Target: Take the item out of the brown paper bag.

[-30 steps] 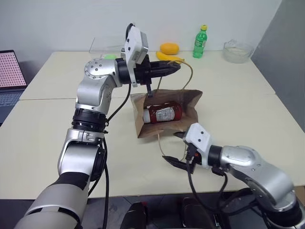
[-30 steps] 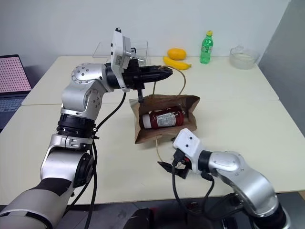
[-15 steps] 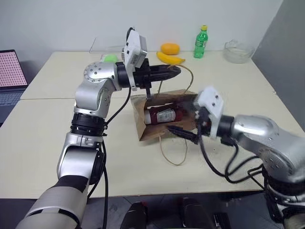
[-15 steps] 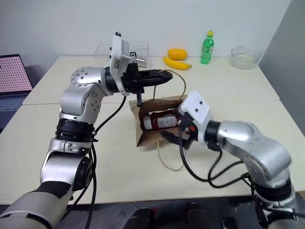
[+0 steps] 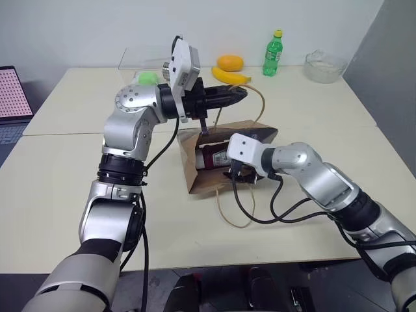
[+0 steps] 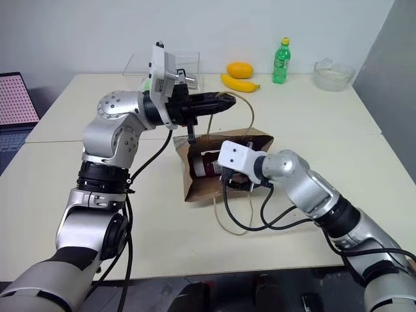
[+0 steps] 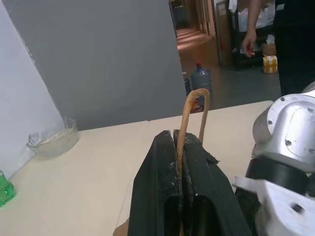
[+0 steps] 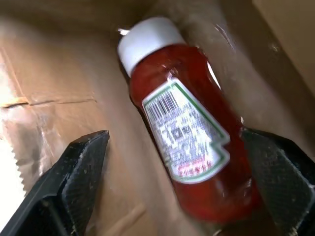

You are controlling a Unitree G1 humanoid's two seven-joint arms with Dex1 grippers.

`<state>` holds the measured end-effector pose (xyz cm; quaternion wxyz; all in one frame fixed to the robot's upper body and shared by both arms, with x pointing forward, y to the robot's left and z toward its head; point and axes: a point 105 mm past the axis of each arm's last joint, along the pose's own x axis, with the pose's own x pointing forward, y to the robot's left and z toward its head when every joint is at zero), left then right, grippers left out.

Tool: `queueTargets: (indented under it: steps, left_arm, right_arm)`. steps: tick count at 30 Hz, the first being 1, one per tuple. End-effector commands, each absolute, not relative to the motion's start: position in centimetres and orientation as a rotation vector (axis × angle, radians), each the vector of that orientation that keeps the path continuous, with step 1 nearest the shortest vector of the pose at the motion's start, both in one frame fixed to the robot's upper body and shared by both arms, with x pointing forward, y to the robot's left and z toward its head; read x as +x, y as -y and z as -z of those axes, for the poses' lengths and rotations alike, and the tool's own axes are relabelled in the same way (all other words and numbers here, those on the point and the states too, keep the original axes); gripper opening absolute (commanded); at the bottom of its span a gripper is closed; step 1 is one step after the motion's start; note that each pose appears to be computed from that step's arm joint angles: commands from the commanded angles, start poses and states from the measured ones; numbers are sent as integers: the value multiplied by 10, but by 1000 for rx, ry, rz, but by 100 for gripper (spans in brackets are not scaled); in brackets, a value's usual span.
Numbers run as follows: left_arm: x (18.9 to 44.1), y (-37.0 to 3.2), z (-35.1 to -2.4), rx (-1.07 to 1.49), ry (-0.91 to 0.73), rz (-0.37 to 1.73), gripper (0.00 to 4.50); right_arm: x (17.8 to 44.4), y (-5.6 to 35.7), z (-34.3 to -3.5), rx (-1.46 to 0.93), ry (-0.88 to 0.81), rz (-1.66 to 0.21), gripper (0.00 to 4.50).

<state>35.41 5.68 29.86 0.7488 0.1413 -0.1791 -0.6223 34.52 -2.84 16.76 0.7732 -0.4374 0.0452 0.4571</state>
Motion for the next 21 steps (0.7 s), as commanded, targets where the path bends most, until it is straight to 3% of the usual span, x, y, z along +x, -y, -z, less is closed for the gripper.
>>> queueTargets:
  steps: [1, 10, 21]
  left_arm:
    - [352, -59, -316, 315, 467, 1339, 0]
    - [353, -64, -319, 316, 475, 1317, 0]
    - [354, -65, -319, 314, 479, 1296, 0]
  right_arm:
    - [350, 18, -173, -1066, -30, -986, 447]
    - [369, 11, -168, -1224, -11, -953, 447]
    - [393, 12, -149, -1371, -104, -969, 447]
